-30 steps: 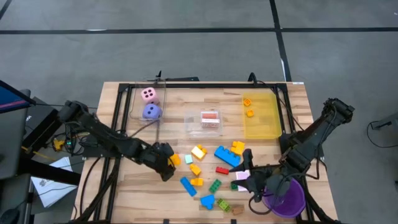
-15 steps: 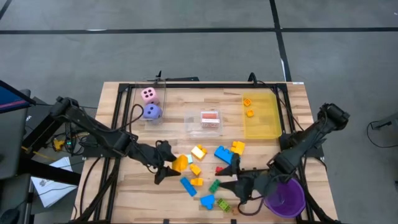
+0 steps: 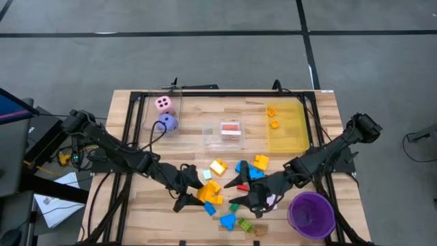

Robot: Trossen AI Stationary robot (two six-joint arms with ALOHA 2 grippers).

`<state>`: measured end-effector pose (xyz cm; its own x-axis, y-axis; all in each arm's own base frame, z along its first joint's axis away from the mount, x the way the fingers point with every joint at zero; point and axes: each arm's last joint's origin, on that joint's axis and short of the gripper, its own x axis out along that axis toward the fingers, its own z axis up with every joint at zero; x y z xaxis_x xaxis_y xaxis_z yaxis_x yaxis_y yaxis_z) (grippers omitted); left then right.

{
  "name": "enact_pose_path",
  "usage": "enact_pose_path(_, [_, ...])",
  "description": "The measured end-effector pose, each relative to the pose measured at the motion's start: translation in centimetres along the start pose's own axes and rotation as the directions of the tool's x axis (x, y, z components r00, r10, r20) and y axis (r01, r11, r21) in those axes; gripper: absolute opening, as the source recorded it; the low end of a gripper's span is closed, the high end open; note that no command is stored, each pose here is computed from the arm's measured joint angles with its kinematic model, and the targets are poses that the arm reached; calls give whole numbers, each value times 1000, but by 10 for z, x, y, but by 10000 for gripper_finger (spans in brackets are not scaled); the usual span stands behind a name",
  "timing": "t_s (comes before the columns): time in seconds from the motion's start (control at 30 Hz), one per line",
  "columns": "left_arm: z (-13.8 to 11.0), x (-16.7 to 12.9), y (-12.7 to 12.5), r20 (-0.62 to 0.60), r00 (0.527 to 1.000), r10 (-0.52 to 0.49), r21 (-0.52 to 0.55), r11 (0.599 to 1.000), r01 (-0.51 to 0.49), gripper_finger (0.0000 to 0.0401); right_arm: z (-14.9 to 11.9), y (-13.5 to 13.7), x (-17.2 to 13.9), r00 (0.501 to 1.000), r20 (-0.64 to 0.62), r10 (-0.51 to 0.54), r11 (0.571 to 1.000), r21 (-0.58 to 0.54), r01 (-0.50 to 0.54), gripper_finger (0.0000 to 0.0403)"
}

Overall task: Pick & Place Toys
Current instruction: Put the yellow game piece into the yellow bin

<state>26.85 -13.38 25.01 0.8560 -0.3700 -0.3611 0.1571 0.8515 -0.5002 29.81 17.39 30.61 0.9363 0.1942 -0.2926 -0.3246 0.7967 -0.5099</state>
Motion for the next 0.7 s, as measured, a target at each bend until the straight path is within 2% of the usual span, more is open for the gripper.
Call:
enact_pose_path(0.2, [4, 11, 6, 19, 997, -74, -3, 997, 74, 263, 0, -5, 2, 996, 56, 63, 998, -16, -62, 245])
enact_pose_path(0.33, [8, 13, 13, 24, 997, -74, -11, 997, 74, 262, 0, -9, 7, 987, 114, 111, 994, -21, -109, 245])
enact_pose_path(0.5, [13, 13, 14, 50, 994, -100, -12, 995, 101, 263, -6, -14, 20, 989, 106, 103, 995, -25, -100, 245])
enact_pose_path(0.57, [15, 12, 13, 62, 991, -122, -11, 992, 123, 263, -13, -11, 28, 991, 64, 121, 992, -31, -119, 245])
enact_pose_path(0.7, [15, 12, 13, 62, 990, -123, -13, 992, 124, 263, -10, -16, 45, 993, 52, 110, 992, -64, -107, 245])
